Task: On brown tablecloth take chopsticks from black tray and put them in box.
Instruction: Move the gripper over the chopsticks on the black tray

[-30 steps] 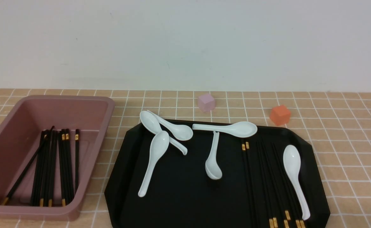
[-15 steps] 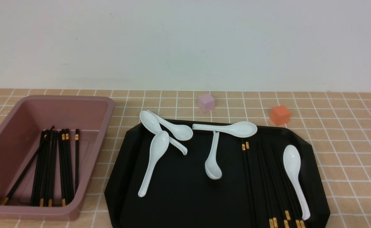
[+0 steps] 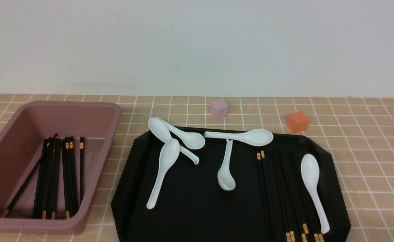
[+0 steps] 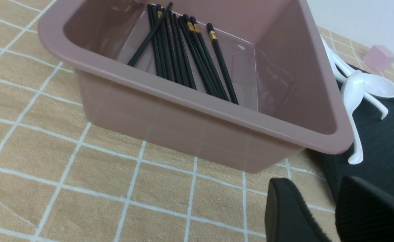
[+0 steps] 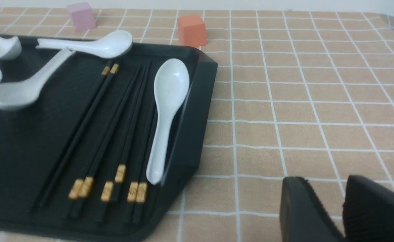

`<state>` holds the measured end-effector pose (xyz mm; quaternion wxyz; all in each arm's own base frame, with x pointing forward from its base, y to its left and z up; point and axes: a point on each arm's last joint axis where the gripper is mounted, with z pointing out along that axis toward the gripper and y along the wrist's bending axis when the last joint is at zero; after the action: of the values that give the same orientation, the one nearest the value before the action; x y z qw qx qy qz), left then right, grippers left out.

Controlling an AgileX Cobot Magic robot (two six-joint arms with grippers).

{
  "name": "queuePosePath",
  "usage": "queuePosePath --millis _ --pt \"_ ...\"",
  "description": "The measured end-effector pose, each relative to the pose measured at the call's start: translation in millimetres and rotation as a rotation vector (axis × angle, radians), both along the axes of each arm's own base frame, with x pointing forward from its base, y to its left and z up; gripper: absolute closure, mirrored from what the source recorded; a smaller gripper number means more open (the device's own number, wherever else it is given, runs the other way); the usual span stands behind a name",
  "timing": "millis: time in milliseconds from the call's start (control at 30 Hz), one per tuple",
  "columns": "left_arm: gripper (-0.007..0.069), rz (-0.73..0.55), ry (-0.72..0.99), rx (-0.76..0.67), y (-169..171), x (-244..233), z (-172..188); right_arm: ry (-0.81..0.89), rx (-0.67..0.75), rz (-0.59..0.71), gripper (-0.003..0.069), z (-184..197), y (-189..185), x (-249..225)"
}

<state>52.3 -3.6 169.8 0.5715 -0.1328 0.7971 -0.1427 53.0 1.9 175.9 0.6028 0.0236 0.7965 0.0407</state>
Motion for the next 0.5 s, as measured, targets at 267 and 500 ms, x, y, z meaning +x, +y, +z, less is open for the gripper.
queuePosePath --millis 267,500 --pt "0.0386 0.000 0.000 0.000 0 0 0 -0.094 0.770 -0.062 0.0426 13 8 2" --pt "0.0386 0.000 0.000 0.000 0 0 0 -0.117 0.930 -0.075 0.0426 17 8 3"
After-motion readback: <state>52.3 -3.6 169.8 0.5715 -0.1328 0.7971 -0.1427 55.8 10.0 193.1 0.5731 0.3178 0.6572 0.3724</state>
